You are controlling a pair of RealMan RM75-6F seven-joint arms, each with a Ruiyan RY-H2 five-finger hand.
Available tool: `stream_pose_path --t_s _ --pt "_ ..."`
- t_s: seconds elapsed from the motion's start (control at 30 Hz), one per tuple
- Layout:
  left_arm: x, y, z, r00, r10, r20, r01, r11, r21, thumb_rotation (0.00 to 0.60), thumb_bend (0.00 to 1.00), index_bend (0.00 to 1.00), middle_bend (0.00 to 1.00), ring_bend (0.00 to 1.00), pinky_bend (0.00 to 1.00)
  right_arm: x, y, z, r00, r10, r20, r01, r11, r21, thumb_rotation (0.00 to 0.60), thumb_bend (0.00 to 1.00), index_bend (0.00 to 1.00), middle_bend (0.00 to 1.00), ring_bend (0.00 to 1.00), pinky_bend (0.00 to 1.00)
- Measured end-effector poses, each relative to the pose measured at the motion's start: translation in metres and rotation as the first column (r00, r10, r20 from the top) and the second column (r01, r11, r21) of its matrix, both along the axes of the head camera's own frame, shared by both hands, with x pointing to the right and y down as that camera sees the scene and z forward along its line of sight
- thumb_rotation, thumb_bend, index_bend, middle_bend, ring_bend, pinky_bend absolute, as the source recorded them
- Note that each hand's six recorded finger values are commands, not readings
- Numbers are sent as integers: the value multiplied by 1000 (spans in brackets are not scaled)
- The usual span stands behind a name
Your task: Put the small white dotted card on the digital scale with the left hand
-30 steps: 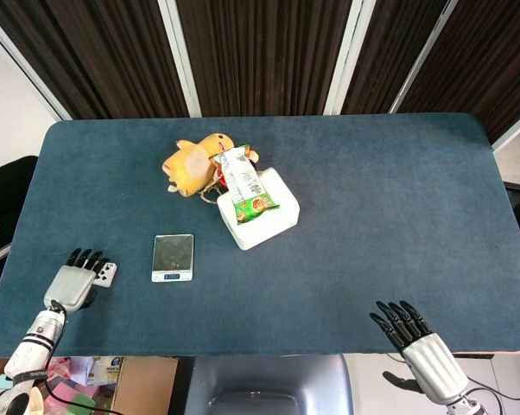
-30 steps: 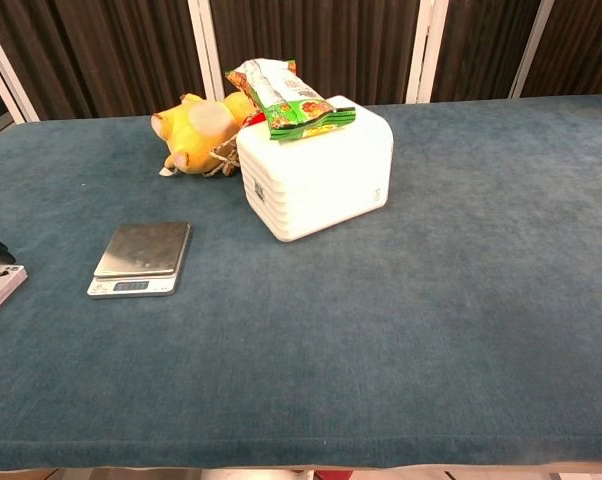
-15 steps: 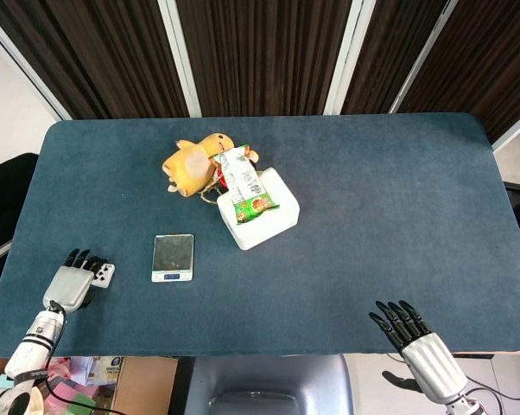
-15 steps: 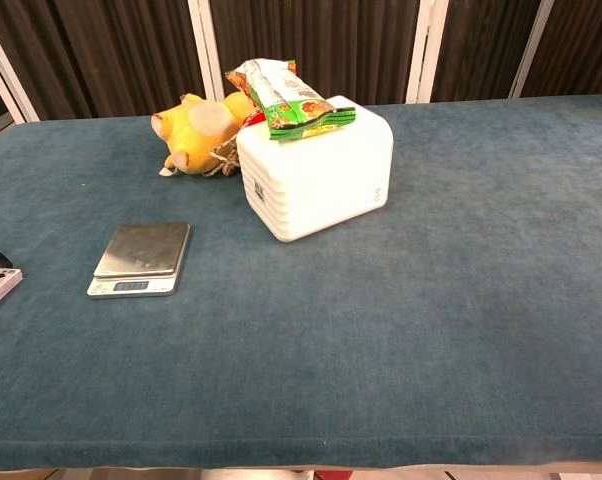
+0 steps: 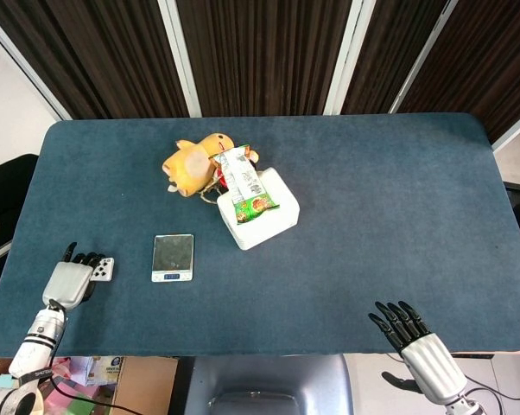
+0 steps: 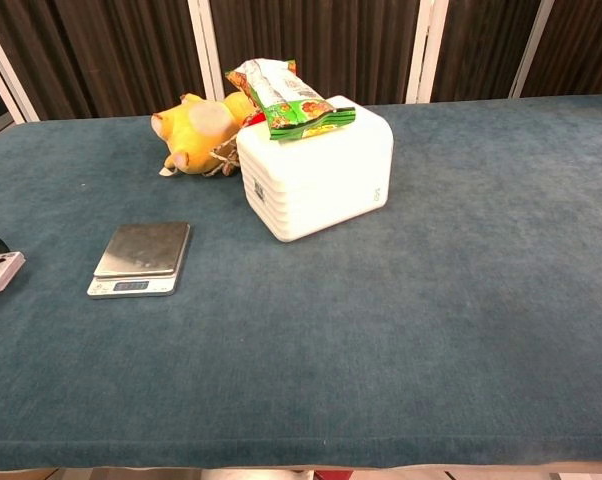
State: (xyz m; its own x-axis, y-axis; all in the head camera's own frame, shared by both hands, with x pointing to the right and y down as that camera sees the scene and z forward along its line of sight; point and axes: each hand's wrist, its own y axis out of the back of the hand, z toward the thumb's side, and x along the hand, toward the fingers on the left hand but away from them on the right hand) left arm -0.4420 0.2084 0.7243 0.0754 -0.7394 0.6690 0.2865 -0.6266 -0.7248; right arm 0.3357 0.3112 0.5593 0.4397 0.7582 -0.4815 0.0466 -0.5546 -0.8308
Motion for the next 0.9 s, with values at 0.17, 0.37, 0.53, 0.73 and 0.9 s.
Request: stream_pose_path --t_s 0.17,0.37,0.53,0.73,0.9 --pt "5 -6 -6 1000 9 -18 -8 999 54 600 654 926 924 517 0 0 0 -1 1000 1 3 -1 1000 1 600 179 0 0 0 0" --pt "32 -18 -16 993 20 -115 -1 987 159 600 654 926 928 523 0 -1 1 0 1000 -5 2 5 1000 -2 600 180 0 0 0 0" --pt "71 -25 -12 983 54 -178 -23 985 171 600 653 927 928 523 0 -2 2 1 1000 -12 4 12 1000 -9 600 179 0 0 0 0" --pt "119 -28 0 976 112 -189 -78 981 179 600 648 921 920 519 0 0 0 -1 1000 -6 13 6 1000 -9 600 180 0 0 0 0" --pt "138 -27 9 974 142 -176 -112 979 172 600 597 746 795 473 0 1 -1 -4 1000 -3 23 3 1000 -7 600 179 0 0 0 0"
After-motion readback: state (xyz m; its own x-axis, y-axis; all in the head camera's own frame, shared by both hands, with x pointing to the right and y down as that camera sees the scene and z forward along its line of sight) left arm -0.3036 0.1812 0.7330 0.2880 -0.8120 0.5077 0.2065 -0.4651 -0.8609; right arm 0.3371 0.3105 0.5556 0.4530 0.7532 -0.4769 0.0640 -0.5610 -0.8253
